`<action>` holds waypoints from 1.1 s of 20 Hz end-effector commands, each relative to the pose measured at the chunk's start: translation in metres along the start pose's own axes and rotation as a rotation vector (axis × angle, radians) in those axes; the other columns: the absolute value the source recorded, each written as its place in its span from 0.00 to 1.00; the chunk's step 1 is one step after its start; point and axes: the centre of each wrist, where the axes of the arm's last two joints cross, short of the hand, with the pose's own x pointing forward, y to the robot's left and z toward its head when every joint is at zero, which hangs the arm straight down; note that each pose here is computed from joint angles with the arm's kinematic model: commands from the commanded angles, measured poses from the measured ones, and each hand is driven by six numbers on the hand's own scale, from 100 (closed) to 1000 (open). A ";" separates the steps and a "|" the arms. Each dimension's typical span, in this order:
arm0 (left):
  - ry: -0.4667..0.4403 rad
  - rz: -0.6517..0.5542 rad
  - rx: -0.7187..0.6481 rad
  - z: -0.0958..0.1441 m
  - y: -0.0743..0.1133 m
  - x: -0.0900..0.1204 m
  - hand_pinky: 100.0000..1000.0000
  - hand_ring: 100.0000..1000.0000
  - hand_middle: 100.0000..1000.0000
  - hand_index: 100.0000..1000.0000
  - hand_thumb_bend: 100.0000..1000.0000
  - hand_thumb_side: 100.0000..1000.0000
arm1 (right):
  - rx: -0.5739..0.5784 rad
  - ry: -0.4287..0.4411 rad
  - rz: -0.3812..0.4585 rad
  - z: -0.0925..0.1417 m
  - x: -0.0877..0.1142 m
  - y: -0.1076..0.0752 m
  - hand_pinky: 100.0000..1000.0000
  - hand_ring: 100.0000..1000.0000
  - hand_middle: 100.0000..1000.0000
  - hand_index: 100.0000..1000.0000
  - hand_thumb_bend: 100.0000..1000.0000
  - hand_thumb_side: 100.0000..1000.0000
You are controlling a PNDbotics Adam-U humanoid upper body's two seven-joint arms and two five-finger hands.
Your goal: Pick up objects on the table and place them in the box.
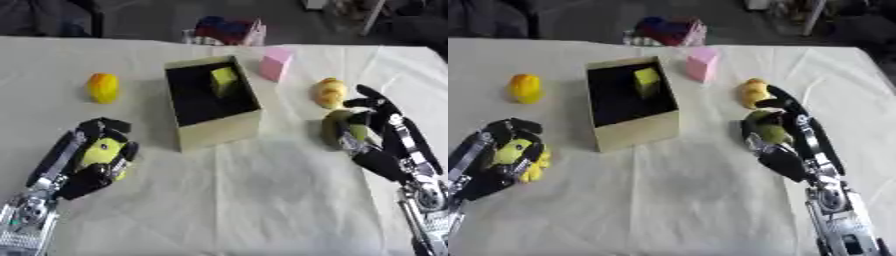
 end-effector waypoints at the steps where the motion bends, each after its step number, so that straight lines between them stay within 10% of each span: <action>1: -0.020 -0.010 0.000 -0.001 0.002 0.006 0.84 0.64 0.63 0.73 0.27 0.50 | 0.003 -0.019 0.006 -0.002 0.004 -0.004 0.72 0.57 0.70 0.94 0.26 0.23; 8: -0.032 -0.072 0.034 -0.002 0.016 0.011 0.84 0.64 0.64 0.74 0.27 0.48 | 0.004 -0.018 0.006 -0.002 0.003 -0.004 0.72 0.57 0.70 0.94 0.26 0.23; 14: -0.063 -0.451 0.123 -0.009 0.084 0.036 0.82 0.67 0.68 0.77 0.32 0.41 | 0.005 -0.008 0.017 0.000 0.001 -0.006 0.72 0.57 0.70 0.94 0.26 0.23; 22: 0.032 -0.921 -0.564 -0.026 0.140 0.038 0.80 0.72 0.76 0.84 0.50 0.27 | 0.026 -0.004 0.030 0.001 0.000 -0.007 0.72 0.57 0.70 0.94 0.27 0.23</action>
